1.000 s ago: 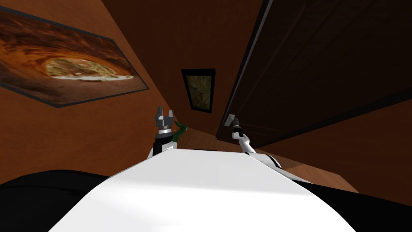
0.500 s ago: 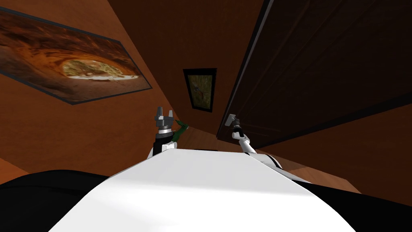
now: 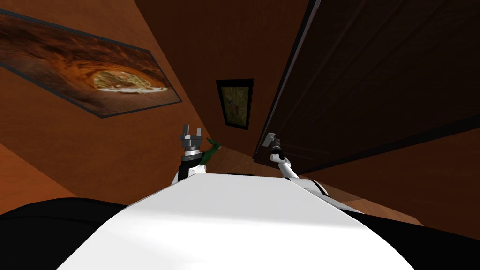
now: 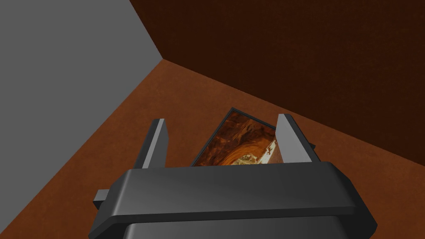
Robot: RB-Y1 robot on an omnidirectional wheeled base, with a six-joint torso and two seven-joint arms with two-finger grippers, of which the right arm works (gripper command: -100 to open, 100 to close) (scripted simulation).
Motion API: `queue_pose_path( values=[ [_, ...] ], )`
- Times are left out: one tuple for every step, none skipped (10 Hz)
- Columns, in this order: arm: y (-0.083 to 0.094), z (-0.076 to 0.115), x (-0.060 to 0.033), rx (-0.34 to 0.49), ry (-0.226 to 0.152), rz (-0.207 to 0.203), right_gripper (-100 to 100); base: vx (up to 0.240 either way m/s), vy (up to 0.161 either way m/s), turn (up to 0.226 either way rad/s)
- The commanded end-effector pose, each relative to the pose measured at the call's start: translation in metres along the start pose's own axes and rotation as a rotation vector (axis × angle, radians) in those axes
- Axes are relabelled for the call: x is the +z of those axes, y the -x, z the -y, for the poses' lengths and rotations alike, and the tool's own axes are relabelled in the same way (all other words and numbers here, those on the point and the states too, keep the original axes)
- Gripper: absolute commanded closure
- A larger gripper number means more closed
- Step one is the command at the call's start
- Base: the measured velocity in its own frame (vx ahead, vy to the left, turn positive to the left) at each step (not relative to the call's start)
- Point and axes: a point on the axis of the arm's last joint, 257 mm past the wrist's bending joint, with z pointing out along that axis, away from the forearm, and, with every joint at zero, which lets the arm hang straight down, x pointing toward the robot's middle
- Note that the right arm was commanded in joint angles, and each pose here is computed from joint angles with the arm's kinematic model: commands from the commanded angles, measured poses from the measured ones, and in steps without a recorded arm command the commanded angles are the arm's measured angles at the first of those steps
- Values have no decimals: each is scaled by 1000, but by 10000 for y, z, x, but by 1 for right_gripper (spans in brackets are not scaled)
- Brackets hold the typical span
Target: Pull the door open
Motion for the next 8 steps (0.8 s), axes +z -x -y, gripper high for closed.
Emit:
queue_pose_path(
  values=[
    [-83,-68,49,88,19,-3,100,-56,-33,123],
    [-83,-68,49,104,19,-3,100,-46,-20,50],
    [-61,-69,51,164,21,6,100,-54,-22,63],
    [-61,-69,51,166,21,6,100,-42,-20,49],
    [-38,-69,52,228,22,15,100,-42,-20,85],
    [-15,-68,53,275,24,24,100,-65,-25,114],
    [-15,-68,53,290,24,24,100,-52,-24,52],
    [7,-67,54,339,26,33,100,-51,-26,57]
  ],
)
